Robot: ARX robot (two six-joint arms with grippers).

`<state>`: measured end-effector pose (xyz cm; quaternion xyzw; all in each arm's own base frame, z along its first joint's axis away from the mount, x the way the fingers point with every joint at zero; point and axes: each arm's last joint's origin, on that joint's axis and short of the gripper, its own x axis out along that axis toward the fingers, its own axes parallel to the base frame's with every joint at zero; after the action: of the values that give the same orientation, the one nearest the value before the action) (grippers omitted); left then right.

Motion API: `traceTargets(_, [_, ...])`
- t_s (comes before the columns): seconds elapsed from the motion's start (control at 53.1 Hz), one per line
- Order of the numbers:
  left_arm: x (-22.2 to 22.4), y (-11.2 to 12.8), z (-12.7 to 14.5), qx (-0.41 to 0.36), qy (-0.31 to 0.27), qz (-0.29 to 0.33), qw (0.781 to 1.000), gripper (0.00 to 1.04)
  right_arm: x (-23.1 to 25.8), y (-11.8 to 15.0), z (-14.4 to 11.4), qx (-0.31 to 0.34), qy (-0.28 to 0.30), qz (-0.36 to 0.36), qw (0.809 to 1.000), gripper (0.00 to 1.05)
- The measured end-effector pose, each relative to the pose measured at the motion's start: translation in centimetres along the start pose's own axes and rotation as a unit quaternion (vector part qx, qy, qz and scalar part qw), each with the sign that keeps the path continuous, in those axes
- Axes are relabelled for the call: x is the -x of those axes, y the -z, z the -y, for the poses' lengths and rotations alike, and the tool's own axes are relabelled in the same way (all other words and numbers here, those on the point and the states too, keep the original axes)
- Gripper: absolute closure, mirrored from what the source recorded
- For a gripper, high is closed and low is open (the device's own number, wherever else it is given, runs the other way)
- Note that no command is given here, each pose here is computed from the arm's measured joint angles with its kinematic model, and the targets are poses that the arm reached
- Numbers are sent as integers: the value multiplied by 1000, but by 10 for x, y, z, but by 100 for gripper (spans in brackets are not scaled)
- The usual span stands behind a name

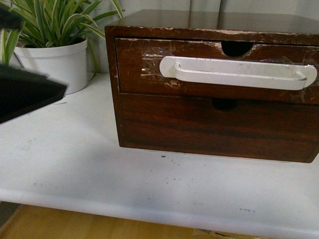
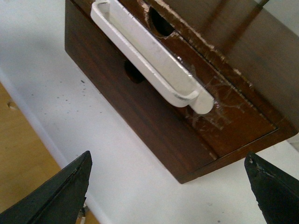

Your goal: Open drawer

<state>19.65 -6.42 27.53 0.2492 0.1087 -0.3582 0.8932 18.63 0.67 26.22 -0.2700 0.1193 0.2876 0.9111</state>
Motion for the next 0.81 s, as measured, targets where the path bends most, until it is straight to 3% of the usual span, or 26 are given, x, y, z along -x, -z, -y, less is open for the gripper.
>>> traceTargets(0.188, [-38,-36,-1,-73,91,-15,993,6,-10,-11,17,40,-34,-33,998,9])
traceTargets(0.358, [-76,-50,6,-102,151,-20,983,6,-19,-8,20,78,-71,-64,992,9])
traceTargets(0.809, [-160,-55,-2,-119,182,-61,974,6,-54,-12,16,146,-118,-68,980,9])
